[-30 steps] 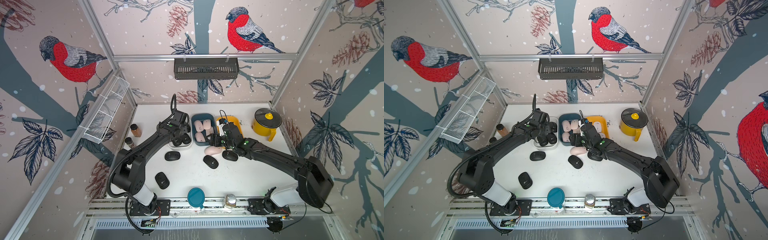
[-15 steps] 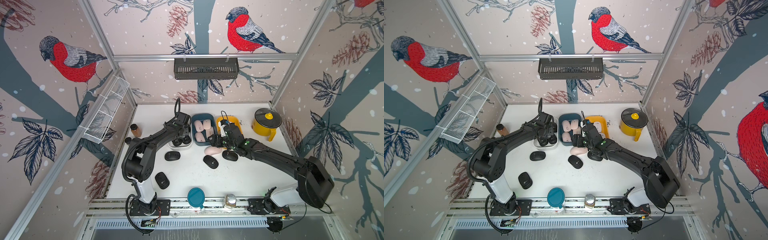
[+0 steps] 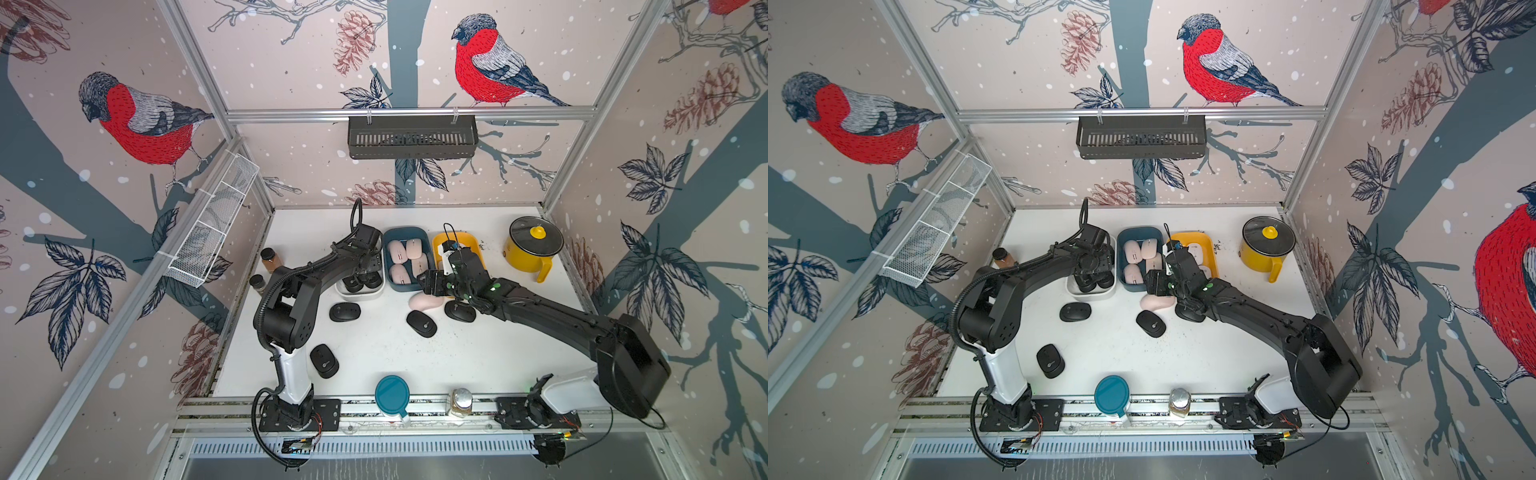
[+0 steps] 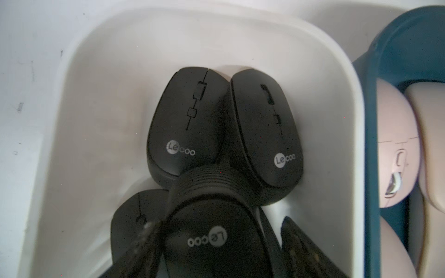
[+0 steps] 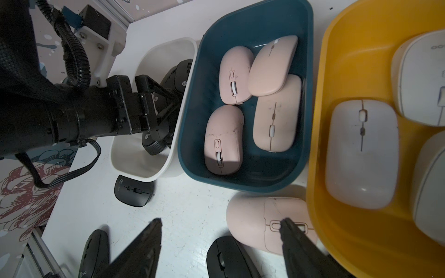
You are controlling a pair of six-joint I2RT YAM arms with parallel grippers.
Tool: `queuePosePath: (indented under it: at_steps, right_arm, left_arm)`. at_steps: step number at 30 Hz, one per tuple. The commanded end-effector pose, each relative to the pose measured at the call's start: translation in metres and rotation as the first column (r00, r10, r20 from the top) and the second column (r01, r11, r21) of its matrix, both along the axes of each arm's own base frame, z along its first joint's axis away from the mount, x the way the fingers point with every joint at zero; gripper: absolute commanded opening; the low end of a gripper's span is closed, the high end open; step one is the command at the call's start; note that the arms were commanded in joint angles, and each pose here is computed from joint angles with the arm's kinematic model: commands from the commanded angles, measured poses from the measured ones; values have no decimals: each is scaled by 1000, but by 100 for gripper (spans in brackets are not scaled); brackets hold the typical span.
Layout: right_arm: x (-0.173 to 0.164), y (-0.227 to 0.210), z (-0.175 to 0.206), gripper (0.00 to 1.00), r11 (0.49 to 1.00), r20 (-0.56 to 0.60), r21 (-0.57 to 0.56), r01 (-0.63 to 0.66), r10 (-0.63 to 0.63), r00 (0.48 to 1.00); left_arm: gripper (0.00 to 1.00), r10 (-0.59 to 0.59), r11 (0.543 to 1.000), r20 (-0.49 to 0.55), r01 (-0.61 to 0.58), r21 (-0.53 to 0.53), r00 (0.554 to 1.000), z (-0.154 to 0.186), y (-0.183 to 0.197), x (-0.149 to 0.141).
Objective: Place the mice by color into the storage box
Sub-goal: Place the mouse in the storage box.
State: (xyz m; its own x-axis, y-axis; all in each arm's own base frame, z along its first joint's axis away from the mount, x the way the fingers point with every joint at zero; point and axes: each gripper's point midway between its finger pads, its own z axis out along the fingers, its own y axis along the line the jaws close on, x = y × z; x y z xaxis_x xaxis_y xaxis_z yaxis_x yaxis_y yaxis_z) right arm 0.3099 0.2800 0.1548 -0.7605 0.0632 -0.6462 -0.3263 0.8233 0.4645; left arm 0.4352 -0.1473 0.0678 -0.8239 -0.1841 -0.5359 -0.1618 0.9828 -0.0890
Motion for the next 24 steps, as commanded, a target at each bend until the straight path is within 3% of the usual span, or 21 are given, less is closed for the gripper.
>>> queuePosePath:
  at_steps: [1, 7, 12, 17, 21, 24]
  right_arm:
    - [2, -4, 6, 78, 1000, 26, -2, 11, -11, 1000]
    - [1, -11, 4, 78, 998, 49, -64, -1, 4, 999]
    - [-8, -13, -7, 78, 990, 63, -130, -46, 55, 997]
    - [-18, -12, -30, 78, 976, 44, -209, -65, 76, 996]
    - [-20, -1, -38, 78, 981, 21, -176, -83, 88, 996]
    - [-19, 8, -36, 78, 986, 23, -139, -92, 96, 995]
  left_arm:
    - [77, 21, 999, 28, -21, -27, 999, 15, -1, 4]
    - [79, 41, 997, 96, -35, -66, 995, 58, 2, -1]
    - [79, 83, 992, 113, -72, -102, 990, 84, 14, -28]
    - [79, 157, 979, 71, -146, -139, 985, 84, 27, -83]
    - [79, 232, 963, 19, -227, -144, 972, 76, 32, -137]
    - [79, 332, 926, -30, -332, -180, 943, 64, 38, -179]
